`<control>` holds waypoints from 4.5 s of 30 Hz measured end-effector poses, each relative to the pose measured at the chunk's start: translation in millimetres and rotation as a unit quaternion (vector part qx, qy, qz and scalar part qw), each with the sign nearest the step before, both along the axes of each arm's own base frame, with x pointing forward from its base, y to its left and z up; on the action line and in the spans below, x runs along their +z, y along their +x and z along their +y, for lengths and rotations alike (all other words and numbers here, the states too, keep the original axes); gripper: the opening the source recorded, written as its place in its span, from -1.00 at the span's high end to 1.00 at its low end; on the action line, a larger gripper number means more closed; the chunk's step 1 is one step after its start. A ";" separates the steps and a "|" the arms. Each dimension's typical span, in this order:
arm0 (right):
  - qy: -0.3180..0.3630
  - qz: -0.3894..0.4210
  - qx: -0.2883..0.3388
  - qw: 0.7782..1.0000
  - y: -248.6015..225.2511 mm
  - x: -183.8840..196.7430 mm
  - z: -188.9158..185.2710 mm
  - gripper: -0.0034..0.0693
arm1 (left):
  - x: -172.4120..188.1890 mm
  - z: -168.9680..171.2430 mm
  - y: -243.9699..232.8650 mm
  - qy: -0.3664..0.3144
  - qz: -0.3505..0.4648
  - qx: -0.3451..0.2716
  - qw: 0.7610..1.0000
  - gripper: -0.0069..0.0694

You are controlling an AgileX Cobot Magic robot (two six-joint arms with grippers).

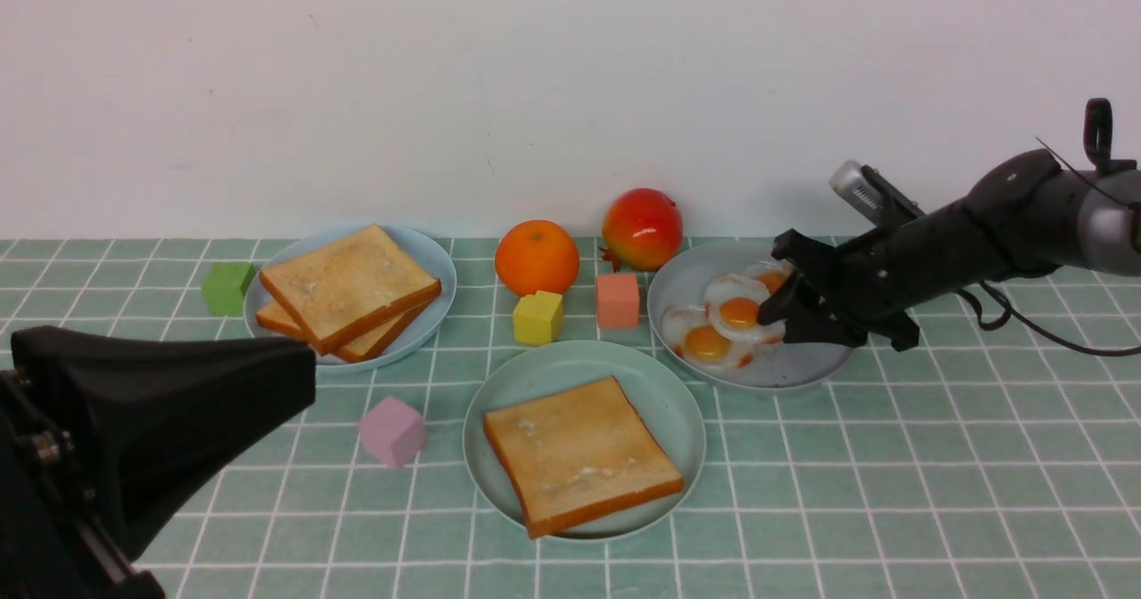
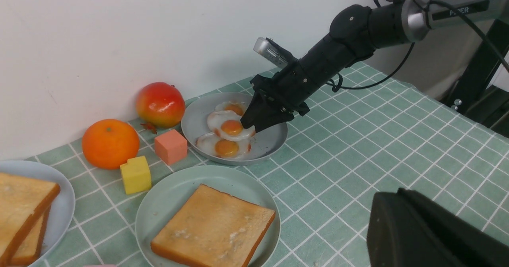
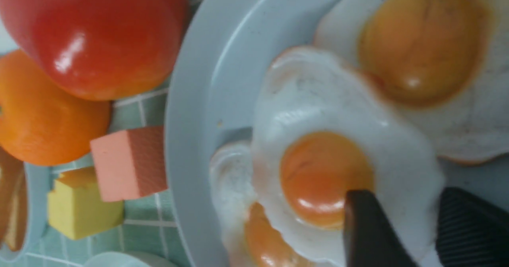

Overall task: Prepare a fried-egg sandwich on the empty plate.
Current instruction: Use the right arm to grab a fried egg, then use the right arm to place the fried egg on the slice of bread in the middle, then use the left arm to grab a slice of bread

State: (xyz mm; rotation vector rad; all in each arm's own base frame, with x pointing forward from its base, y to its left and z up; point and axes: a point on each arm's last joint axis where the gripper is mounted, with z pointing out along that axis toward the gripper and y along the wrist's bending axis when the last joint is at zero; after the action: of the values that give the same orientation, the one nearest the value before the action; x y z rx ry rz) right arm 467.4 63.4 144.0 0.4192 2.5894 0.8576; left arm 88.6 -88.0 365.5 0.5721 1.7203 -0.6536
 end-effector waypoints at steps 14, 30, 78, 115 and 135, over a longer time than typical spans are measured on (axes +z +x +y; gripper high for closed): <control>0.000 -0.004 -0.004 1.000 1.3 1.1 -0.3 0.60 | -0.5 0.1 -0.1 0.002 0.002 0.000 1.000 0.85; -0.010 -0.051 0.056 0.997 -9.2 46.6 -9.3 0.74 | -2.1 0.4 -0.2 0.008 0.008 0.001 1.000 0.84; 0.048 0.039 0.188 0.980 -113.0 42.8 111.6 -0.06 | -11.4 6.9 2.2 0.093 0.003 0.020 0.995 0.78; -0.160 -0.429 0.266 0.848 -401.1 301.5 -3.2 0.89 | -128.5 -0.7 337.7 0.386 0.274 0.108 0.874 0.55; -0.142 -0.415 0.263 0.859 -396.6 300.3 0.4 0.89 | -197.3 -7.8 372.8 0.463 0.197 0.092 0.859 -0.14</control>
State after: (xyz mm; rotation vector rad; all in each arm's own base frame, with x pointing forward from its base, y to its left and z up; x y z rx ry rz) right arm 70.8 63.8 444.3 -0.6519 1.9357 0.5918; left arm 461.5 -95.7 168.2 0.9519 2.4234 0.2825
